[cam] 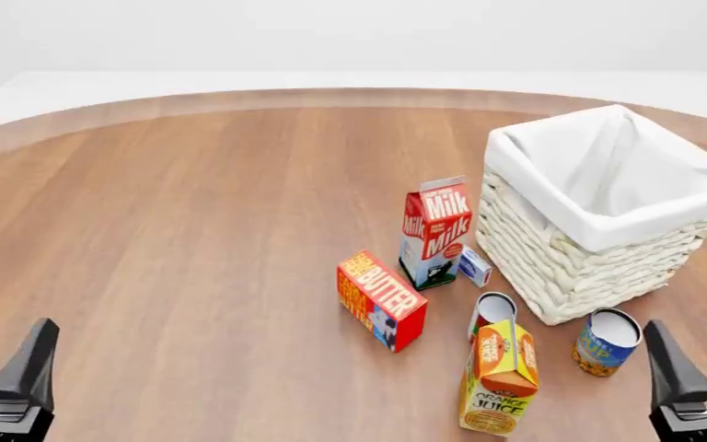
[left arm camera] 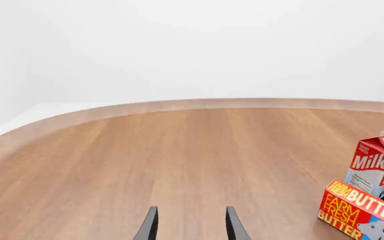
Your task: Pick up the alphabet soup, and put it in the basket.
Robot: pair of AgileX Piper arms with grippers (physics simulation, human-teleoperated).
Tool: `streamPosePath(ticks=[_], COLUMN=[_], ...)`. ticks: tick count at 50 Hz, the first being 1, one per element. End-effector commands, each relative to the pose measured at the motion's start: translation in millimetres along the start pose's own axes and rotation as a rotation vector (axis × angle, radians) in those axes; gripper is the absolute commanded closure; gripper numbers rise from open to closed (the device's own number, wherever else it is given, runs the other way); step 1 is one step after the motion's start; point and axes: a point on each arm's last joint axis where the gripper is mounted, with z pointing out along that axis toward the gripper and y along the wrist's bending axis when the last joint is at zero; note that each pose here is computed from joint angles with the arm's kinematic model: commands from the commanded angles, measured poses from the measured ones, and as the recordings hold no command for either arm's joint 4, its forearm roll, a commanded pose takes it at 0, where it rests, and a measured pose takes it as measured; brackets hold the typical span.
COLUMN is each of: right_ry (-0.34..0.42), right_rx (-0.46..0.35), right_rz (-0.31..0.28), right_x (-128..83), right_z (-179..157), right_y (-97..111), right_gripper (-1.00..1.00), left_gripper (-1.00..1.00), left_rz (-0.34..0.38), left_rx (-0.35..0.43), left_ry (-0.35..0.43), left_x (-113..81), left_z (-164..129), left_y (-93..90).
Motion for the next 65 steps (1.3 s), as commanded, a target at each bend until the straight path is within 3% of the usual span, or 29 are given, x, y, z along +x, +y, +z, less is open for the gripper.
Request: streamPosePath(ticks=[1, 16, 65], right_ry=[0.030, 0.130, 0.255], right_rx=[-0.004, 0.011, 0.037], right_rz=[-0.024, -0.072, -0.081], right_x=[-2, 9, 29], right_z=[3, 16, 51], right_y=[0, -1, -5], right_gripper=[-1.00, -1.00, -1.00], left_gripper=[-1.00, -1.00, -1.00], left_rz=[0.000, 0.000, 0.000], left_rx=[0.000, 0.000, 0.000], left_ry=[0.000, 0.000, 0.000], left_x=[0.0, 0.0, 0.0], left_z=[0, 0, 0], left_y=[0.0, 0.0, 0.0])
